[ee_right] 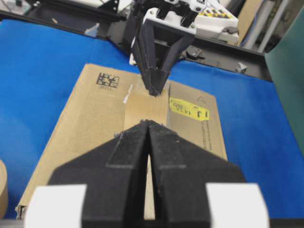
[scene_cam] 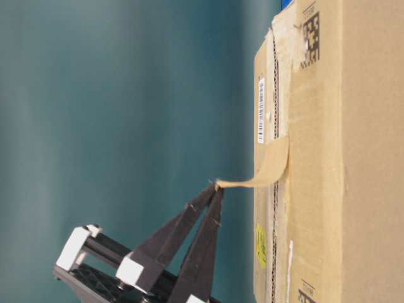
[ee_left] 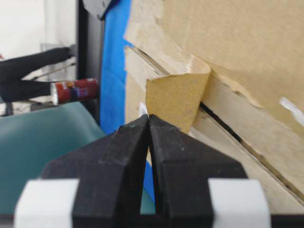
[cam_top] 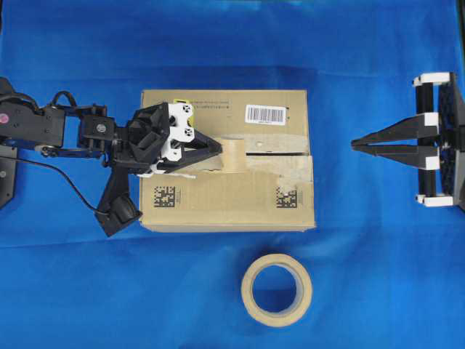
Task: Apply tape along the seams of the closed cardboard box to seal it securely.
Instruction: 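Bring the right gripper over the seam to press the tape end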
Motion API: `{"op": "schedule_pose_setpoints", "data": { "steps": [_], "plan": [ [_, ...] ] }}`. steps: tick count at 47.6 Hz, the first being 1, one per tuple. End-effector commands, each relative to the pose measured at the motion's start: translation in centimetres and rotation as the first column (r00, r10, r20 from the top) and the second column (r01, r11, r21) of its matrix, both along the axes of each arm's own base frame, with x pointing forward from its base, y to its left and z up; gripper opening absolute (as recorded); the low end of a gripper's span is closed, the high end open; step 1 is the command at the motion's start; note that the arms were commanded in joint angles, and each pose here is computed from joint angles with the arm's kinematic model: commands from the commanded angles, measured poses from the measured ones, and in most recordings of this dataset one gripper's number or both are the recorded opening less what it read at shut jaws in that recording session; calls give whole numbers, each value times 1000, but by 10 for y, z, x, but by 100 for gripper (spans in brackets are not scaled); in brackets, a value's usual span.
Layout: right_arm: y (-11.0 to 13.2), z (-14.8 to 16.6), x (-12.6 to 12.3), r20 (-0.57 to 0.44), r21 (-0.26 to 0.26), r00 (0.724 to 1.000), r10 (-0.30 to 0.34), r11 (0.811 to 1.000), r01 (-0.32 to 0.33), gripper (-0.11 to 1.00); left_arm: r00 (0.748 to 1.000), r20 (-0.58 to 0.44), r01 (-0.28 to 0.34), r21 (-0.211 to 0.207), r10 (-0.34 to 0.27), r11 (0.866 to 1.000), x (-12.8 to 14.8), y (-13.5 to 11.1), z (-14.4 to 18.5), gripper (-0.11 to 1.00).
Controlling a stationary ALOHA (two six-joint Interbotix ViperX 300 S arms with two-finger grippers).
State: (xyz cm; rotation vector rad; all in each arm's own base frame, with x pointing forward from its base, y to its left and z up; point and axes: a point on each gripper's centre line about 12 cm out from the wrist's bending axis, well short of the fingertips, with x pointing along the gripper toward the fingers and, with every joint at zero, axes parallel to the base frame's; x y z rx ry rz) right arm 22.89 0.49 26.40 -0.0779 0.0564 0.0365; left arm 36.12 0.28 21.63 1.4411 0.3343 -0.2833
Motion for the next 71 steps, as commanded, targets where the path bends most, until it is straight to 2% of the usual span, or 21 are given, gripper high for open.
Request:
{"op": "schedule_pose_setpoints", "data": {
  "steps": [1,13,30,46,65,68,71],
  "plan": [
    [1,8,5,28,1,1000,3,1000,-3,0,1000,-6,-1,-2,1,1000,-2,0,7,0],
    [1,4,18,20,8,1000,5,1000,-6,0,994,-107,7,8,-6,1000,-4,0,-3,0],
    [1,-5,43,-11,20,1000,5,1000,-4,0,993,-118,-20,13,21,1000,-5,11,-3,0],
    [-2,-10,71,-53,22,999,-9,1000,10,0,991,-134,-7,36,11,999,-7,11,-5,0],
    [-12,-21,124,-110,59,993,-50,997,57,1,990,-140,-2,36,7,999,-7,10,-6,0],
    [-13,-21,132,-113,64,992,-53,996,61,3,990,-141,-2,36,7,999,-8,10,-6,0],
    [-13,-21,140,-121,70,991,-55,995,64,14,989,-144,-2,36,7,999,-8,10,-7,0]
  ]
}}
